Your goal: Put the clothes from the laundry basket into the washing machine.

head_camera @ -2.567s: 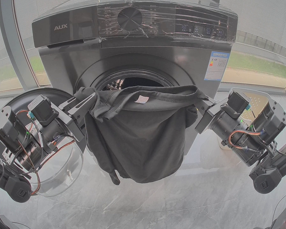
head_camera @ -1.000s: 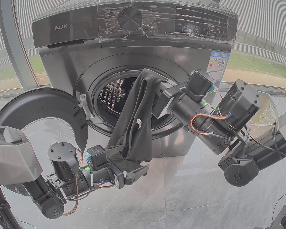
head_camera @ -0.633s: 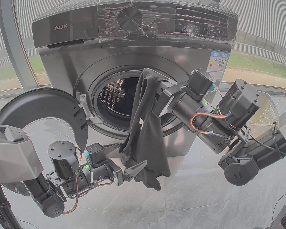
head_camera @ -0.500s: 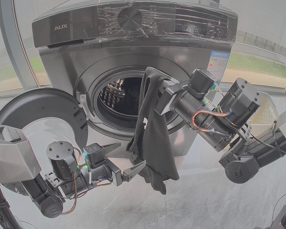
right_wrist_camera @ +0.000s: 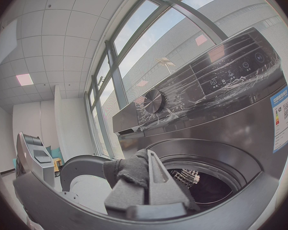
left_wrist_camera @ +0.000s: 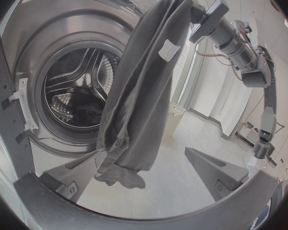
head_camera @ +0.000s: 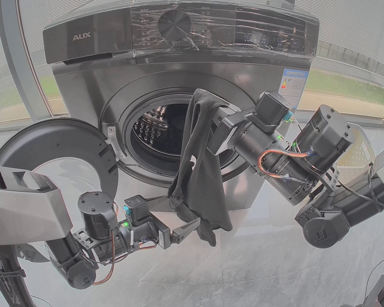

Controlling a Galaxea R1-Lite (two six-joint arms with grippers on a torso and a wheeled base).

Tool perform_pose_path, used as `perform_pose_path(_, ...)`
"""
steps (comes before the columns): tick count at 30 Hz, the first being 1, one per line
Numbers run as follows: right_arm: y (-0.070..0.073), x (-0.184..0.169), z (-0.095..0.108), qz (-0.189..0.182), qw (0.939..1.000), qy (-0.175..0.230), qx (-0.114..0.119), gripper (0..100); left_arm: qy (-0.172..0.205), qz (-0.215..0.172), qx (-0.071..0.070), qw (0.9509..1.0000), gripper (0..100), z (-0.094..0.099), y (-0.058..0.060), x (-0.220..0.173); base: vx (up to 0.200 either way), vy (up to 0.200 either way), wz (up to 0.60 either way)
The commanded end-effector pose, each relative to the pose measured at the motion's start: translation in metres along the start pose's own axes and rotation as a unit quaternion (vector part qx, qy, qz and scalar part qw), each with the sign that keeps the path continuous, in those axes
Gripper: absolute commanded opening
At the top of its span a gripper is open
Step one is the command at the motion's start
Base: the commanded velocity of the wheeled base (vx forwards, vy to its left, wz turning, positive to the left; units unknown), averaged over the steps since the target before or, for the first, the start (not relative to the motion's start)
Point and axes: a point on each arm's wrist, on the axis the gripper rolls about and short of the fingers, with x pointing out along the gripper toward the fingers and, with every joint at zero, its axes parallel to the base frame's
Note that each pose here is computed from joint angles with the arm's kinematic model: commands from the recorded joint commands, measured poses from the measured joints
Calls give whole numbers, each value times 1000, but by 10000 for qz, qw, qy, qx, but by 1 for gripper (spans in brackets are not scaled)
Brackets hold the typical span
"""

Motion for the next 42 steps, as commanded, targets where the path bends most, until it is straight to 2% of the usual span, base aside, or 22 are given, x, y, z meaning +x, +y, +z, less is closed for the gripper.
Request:
perform_pose_path(1, 3, -1, 4, 31, 10000, -63, 18, 0, 74, 238, -9, 9997, 100, -18, 22, 24, 0, 0, 0)
perform_pose_path(5, 4, -2, 6, 48, 10000, -84, 25, 0, -69, 503, 24, 9987, 100, -21, 43, 38, 0, 0, 0)
perform_pose_path(7, 5, -2, 7, 62, 9999, -91, 31, 0, -79, 548, 12, 9985, 100, -22, 47, 40, 0, 0, 0)
perform_pose_path(9, 11, -2, 7, 138, 9998, -83, 68, 0, -91, 670, -1, 9977, 100, -27, 57, 45, 0, 0, 0)
perform_pose_path(16, 19, -2, 5, 233, 9996, -65, 114, 0, -206, 752, -5, 9970, 100, -30, 66, 58, 0, 0, 0)
perform_pose_path(17, 21, -3, 5, 260, 9996, -62, 131, 0, -290, 866, -6, 9958, 100, -30, 68, 66, 0, 0, 0)
perform_pose_path(21, 24, -8, -2, 241, 9996, 82, 150, 0, -366, 890, 74, 9953, 100, -32, 68, 76, 0, 0, 0)
perform_pose_path(22, 24, -8, -2, 225, 9996, 89, 149, 0, -366, 882, 75, 9954, 0, -32, 67, 76, 0, 0, 0)
perform_pose_path(26, 17, -12, -4, 108, 9997, 169, 113, 0, -443, 795, 34, 9958, 0, -28, 61, 78, 0, 0, 0)
perform_pose_path(28, 12, -16, -5, 27, 9996, 260, 84, 0, -482, 847, 31, 9952, 0, -25, 65, 77, 0, 0, 0)
perform_pose_path(33, 1, -44, -15, -160, 9963, 841, -28, 0, -729, 976, 30, 9925, 0, -5, 72, 67, 0, 0, 0)
perform_pose_path(34, 0, -57, -24, -199, 9930, 1159, -50, 0, -832, 1007, -6, 9914, 0, 3, 74, 63, 0, 0, 0)
perform_pose_path(37, -3, -76, -36, -279, 9859, 1647, -59, 0, -988, 1001, -56, 9900, 0, 16, 72, 57, 0, 0, 0)
perform_pose_path(38, -3, -76, -36, -279, 9859, 1647, -59, 0, -988, 1001, -56, 9900, 0, 16, 72, 57, 0, 0, 0)
perform_pose_path(39, -5, -86, -44, -328, 9811, 1907, -68, 0, -1081, 992, -77, 9891, 0, 24, 70, 53, 0, 0, 0)
perform_pose_path(42, -12, -101, -53, -460, 9732, 2249, -121, 0, -1149, 987, -81, 9884, 0, 32, 67, 45, 0, 0, 0)
